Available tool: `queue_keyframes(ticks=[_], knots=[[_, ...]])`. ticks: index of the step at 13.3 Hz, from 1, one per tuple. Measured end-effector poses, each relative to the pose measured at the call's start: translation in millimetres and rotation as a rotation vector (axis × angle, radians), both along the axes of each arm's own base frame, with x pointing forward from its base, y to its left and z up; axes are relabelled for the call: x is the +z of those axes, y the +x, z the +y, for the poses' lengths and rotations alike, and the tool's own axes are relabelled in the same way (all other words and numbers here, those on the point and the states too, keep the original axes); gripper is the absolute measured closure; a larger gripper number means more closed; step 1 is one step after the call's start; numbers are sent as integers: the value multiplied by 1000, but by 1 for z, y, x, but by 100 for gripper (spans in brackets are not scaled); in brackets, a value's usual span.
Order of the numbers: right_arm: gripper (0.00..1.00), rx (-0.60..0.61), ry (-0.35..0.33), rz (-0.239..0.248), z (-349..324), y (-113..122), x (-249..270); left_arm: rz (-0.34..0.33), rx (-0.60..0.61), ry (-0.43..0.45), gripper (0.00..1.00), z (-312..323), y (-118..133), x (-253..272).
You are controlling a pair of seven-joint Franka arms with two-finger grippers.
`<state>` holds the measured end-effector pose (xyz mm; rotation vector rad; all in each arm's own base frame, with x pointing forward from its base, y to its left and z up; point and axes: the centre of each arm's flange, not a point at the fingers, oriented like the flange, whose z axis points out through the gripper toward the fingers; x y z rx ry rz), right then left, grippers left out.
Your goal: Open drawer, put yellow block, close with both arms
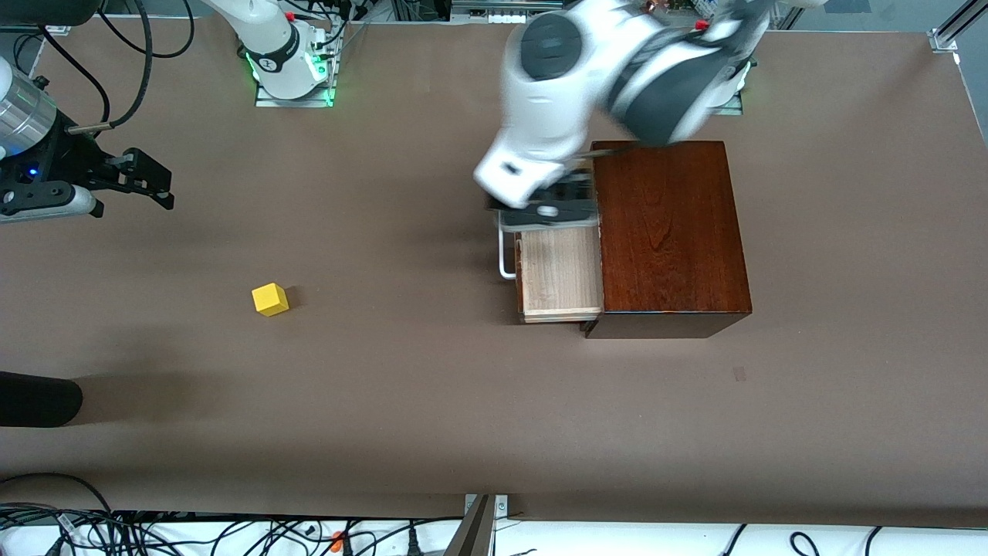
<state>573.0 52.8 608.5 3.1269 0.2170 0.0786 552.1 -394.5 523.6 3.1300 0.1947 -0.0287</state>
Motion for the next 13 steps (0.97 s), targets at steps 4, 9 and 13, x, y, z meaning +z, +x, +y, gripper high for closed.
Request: queue_keyframes(ticks=[4, 9, 13], knots=[[0, 0, 0, 0, 0, 0, 0, 35, 42, 19, 0, 128, 33, 34], [0, 0, 0, 0, 0, 0, 0, 45, 87, -24, 0, 230, 51, 59], [0, 0, 0, 0, 0, 0, 0, 70, 3, -33, 0, 295, 40, 67]])
